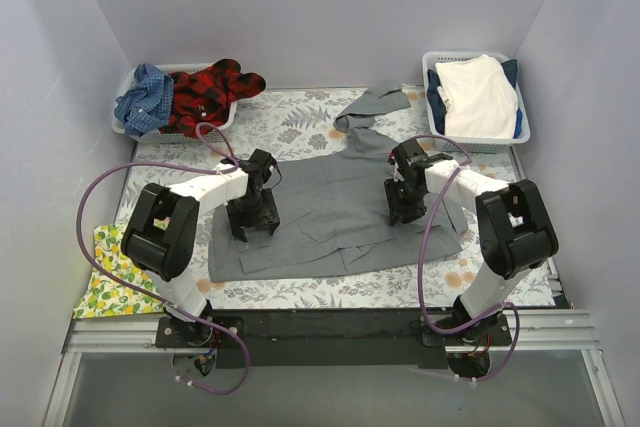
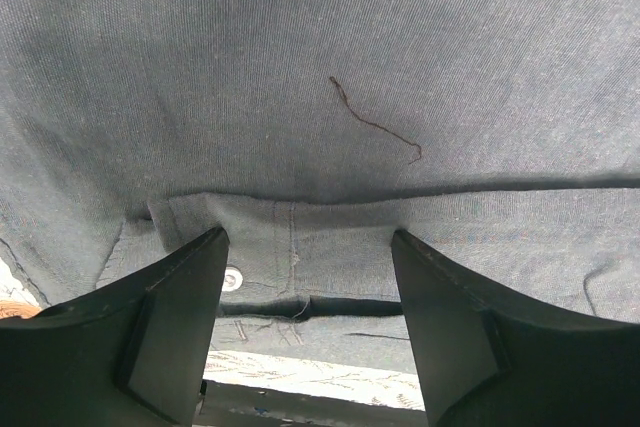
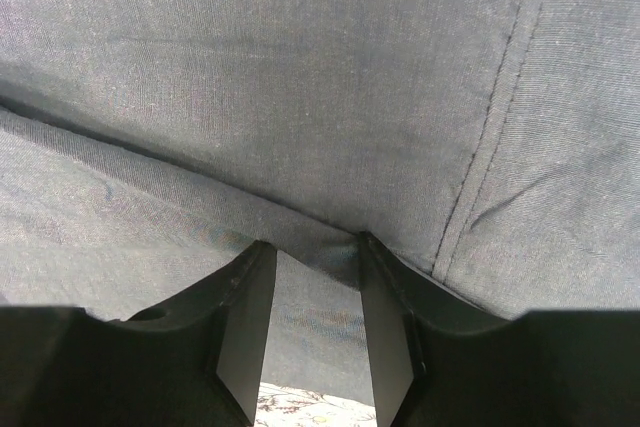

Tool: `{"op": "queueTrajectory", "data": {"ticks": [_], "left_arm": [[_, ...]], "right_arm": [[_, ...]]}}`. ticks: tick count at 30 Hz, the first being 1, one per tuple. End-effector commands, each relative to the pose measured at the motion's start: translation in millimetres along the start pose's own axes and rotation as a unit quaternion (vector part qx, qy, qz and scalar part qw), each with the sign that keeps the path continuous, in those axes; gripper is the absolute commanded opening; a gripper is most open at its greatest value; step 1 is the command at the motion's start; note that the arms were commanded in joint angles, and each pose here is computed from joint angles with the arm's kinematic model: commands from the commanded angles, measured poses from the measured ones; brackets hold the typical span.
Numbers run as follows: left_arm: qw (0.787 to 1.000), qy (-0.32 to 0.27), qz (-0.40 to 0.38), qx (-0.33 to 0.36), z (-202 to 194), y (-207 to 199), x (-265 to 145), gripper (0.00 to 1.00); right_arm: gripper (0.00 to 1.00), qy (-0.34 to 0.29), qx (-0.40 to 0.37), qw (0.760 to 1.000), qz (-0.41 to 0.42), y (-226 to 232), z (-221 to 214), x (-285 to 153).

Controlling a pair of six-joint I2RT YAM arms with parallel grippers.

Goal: Fold and stack the long sleeve shirts
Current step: Fold the shirt

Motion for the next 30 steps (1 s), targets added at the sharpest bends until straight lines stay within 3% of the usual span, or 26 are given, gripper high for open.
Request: {"op": "queueTrajectory", "data": {"ticks": [1,12,18,21,22,25,30], "left_arm": [[0.998,0.059,0.017,0.012,-28.4,9.5,19.1,0.67],[0.996,0.083,0.005,-0.014,-56.3,19.9,0.2,0.68],[0.996,0.08,0.01,-0.024,-64.7,27.5,-11.4,0.7],[0.998,0.055,0.027,-0.019,-51.5,30.5,-22.7,0.71],[0.998,0.042,0.037,-0.017,-44.4,31.9,-26.3,0.71],[0.999,0.002,0.032,-0.023,-12.7,27.4,-44.5,0.72],[0.996,-0.062,0.013,-0.061,54.0,41.1,-60.2,0.73]], "right_arm": [[0.47,0.079,0.028,0.997,-0.001,-11.3,-39.2,6.1],[0.46,0.161,0.061,0.985,0.013,-21.4,-108.2,-11.8],[0.46,0.161,0.07,0.984,0.03,-20.8,-125.2,-25.8],[0.46,0.122,0.062,0.99,0.023,-19.2,-107.6,-40.8],[0.46,0.082,0.054,0.995,0.026,-15.2,-89.2,-52.6],[0.47,-0.003,0.045,0.999,0.016,-9.2,-48.5,-84.6],[0.5,-0.078,0.052,0.995,0.02,-7.8,4.5,-111.4]]}}
Point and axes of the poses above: each gripper's point midway between its finger pads, its own x axis out along the fingers, its own y axis along the line the jaws close on, z = x × y, the point moved 4 cm from there along -x, back along the fingers, and after that the axes turned 8 degrees about x, right-handed, at the moved point
